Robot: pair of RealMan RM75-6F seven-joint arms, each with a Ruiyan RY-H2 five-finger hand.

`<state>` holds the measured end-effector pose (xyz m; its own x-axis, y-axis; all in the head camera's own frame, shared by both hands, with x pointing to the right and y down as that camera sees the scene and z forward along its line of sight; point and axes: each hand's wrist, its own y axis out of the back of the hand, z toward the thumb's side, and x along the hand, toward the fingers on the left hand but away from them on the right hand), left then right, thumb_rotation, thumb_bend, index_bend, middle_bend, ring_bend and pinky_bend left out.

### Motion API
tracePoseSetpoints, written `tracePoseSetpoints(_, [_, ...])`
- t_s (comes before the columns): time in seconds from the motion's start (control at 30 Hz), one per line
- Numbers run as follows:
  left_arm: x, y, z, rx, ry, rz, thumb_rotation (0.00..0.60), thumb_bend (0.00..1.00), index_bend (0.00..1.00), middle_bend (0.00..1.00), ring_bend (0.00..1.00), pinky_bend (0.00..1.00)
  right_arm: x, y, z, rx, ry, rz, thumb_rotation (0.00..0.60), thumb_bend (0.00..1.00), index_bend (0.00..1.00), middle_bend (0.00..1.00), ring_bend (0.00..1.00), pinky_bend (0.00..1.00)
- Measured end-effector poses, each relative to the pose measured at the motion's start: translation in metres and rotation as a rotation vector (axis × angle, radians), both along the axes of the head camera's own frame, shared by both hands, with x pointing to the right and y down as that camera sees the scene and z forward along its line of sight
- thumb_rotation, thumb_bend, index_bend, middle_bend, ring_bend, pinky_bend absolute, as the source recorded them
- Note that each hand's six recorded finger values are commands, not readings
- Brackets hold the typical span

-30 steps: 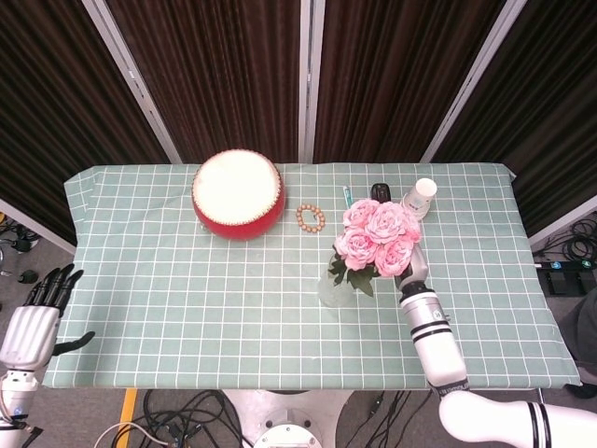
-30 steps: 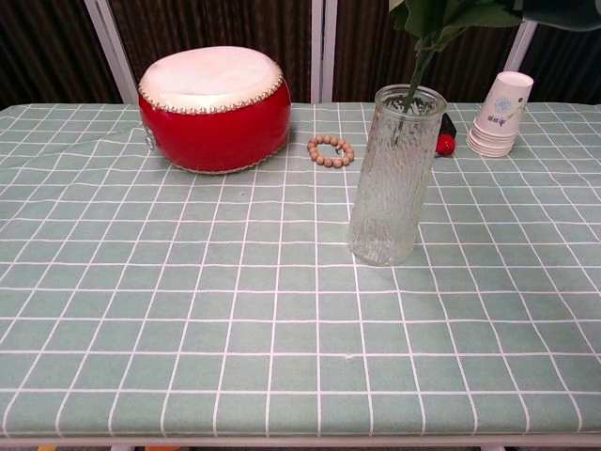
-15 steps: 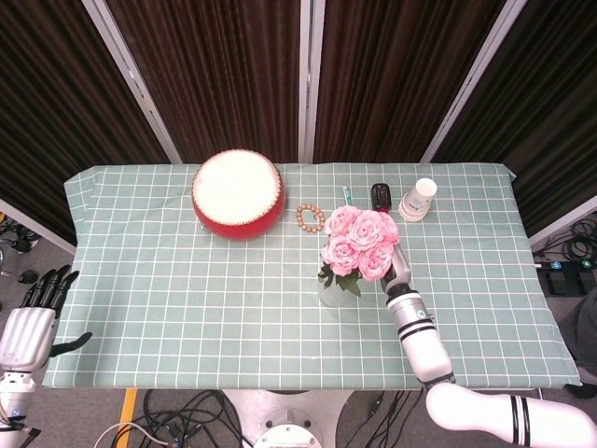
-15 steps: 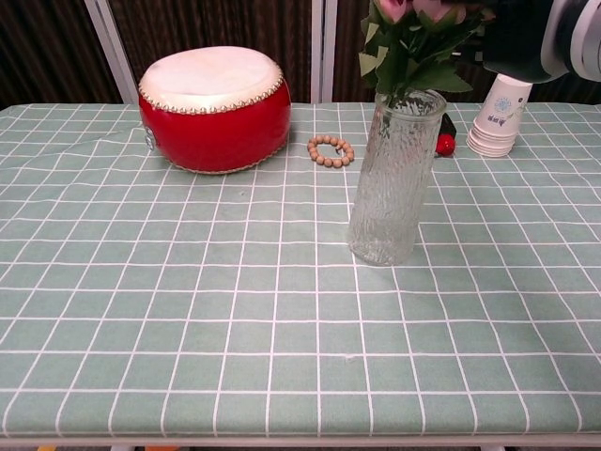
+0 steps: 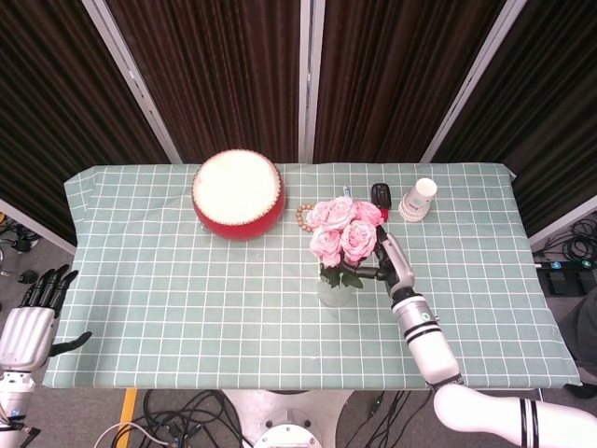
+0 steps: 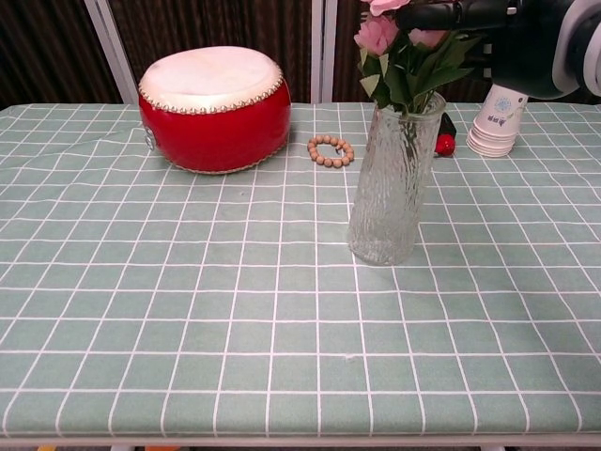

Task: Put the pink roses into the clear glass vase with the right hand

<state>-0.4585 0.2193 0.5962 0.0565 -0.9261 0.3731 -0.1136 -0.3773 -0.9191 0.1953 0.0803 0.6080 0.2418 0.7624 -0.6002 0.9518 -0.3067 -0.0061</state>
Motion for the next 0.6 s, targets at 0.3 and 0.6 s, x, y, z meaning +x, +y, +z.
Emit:
tracePoseSetpoints(0.3, [0.001,0.0,0.0,0.0,-0.002,0.004,0.6,0.02,0.07,0.02,0.0,0.17,0.028,0.007,-0.008,0.035,0.086,-0.058,0.6,0.1,0.0,0.06,0.0,0.0])
tracePoseSetpoints(0.6, [0.005,-0.003,-0.001,0.004,-0.002,0.014,0.6,0.02,0.07,0.02,0.0,0.17,0.086,0.018,-0.02,0.166,0.377,-0.193,0.6,0.09,0.0,0.03,0.0,0.0])
